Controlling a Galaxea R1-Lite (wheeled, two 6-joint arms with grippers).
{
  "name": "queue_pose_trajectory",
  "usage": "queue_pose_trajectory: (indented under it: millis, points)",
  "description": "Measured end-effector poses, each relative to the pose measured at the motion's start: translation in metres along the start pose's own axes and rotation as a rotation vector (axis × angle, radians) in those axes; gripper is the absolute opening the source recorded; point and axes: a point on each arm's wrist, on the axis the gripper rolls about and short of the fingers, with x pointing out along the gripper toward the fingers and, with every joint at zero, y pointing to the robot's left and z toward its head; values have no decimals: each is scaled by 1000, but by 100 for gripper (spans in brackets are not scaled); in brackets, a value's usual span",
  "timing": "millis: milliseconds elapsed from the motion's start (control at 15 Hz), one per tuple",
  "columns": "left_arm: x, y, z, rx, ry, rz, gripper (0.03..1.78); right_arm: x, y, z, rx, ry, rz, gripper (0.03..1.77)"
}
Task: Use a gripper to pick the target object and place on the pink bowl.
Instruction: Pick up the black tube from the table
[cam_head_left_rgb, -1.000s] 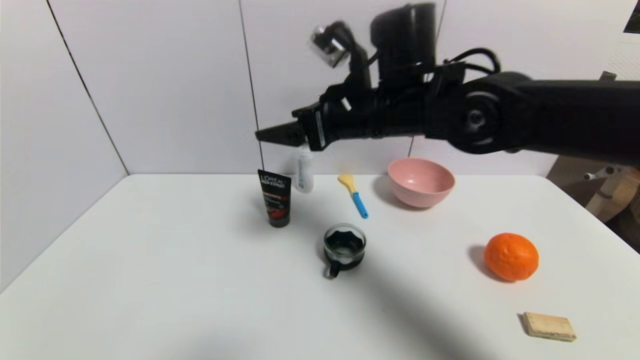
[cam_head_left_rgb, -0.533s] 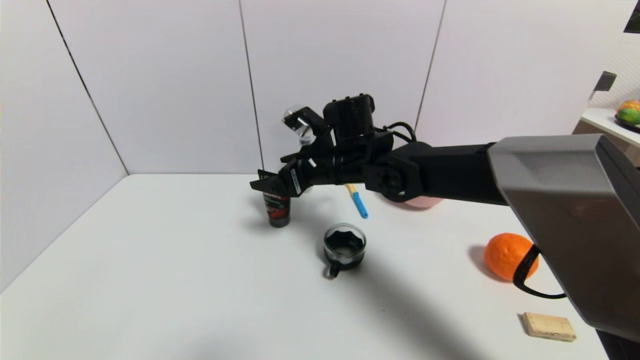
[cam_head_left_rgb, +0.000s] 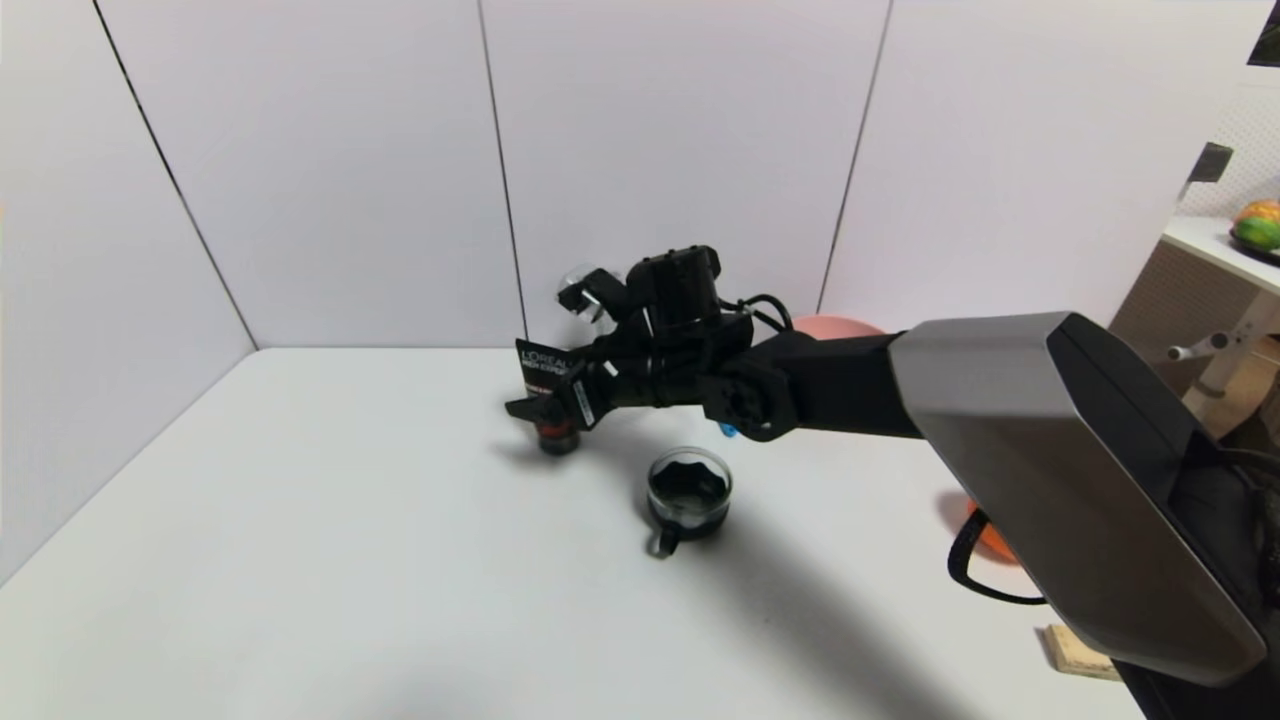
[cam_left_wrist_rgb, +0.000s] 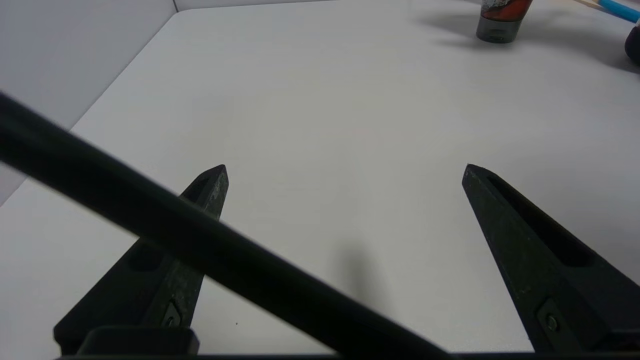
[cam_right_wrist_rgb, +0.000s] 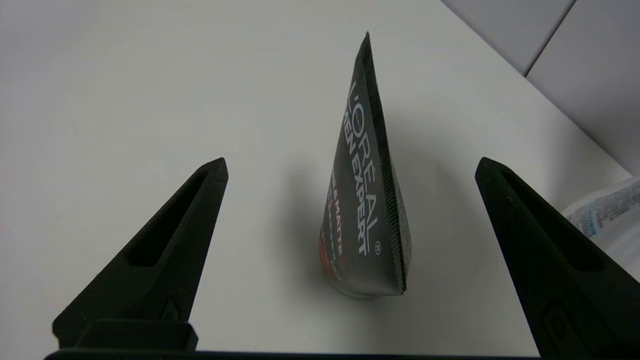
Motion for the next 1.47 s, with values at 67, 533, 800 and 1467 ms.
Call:
queue_pose_trajectory:
  millis: [67, 533, 800, 1467]
  points:
    - [0, 0, 0, 0, 0, 0, 169, 2, 0, -3, 1, 7, 0, 171]
    - [0, 0, 0, 0, 0, 0, 169, 13, -4, -22, -9, 51, -47, 171]
    - [0, 0, 0, 0, 0, 0, 169, 17, -5, -19, -30, -16, -60, 171]
    - [0, 0, 0, 0, 0, 0, 169, 22, -6, -27, -28, -14, -59, 102]
